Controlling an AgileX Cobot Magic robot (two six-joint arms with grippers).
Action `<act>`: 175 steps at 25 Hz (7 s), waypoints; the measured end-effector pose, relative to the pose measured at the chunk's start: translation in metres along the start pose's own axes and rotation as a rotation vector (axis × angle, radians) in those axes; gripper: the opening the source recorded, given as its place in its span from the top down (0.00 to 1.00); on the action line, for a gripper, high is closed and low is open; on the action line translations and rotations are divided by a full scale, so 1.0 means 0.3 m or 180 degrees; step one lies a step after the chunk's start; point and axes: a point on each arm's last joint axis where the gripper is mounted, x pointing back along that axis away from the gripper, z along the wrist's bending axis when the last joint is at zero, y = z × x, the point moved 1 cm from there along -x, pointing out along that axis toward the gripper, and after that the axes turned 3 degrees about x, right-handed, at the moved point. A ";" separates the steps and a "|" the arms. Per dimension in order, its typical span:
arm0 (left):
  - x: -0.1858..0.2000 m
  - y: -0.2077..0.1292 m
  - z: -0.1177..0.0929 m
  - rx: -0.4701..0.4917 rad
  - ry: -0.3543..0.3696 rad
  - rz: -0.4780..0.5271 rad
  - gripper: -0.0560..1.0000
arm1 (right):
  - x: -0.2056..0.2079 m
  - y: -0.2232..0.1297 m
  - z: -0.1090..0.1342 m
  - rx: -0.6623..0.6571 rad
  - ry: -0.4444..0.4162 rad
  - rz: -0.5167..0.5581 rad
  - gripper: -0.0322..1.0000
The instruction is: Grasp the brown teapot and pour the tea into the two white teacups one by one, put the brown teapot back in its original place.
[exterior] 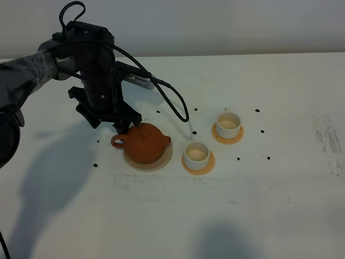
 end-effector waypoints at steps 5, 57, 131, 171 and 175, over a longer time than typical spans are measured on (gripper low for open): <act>0.000 -0.010 -0.008 -0.0030 -0.0080 0.0089 0.33 | 0.000 0.000 0.000 0.0000 0.0000 0.0000 0.71; 0.167 -0.014 -0.002 -0.3053 -0.0173 -0.0425 0.36 | 0.000 0.000 0.000 0.0000 0.0000 0.0000 0.71; 0.061 -0.153 -0.131 -0.3134 0.0197 -0.0561 0.50 | 0.000 0.000 0.000 0.0000 0.0000 0.0000 0.71; 0.135 -0.142 -0.129 -0.3144 0.0355 -0.0839 0.86 | 0.000 0.000 0.000 0.0003 0.0000 0.0000 0.71; 0.147 -0.136 -0.132 -0.3206 0.0382 -0.0929 0.86 | 0.000 0.000 0.000 -0.0001 0.0000 0.0000 0.71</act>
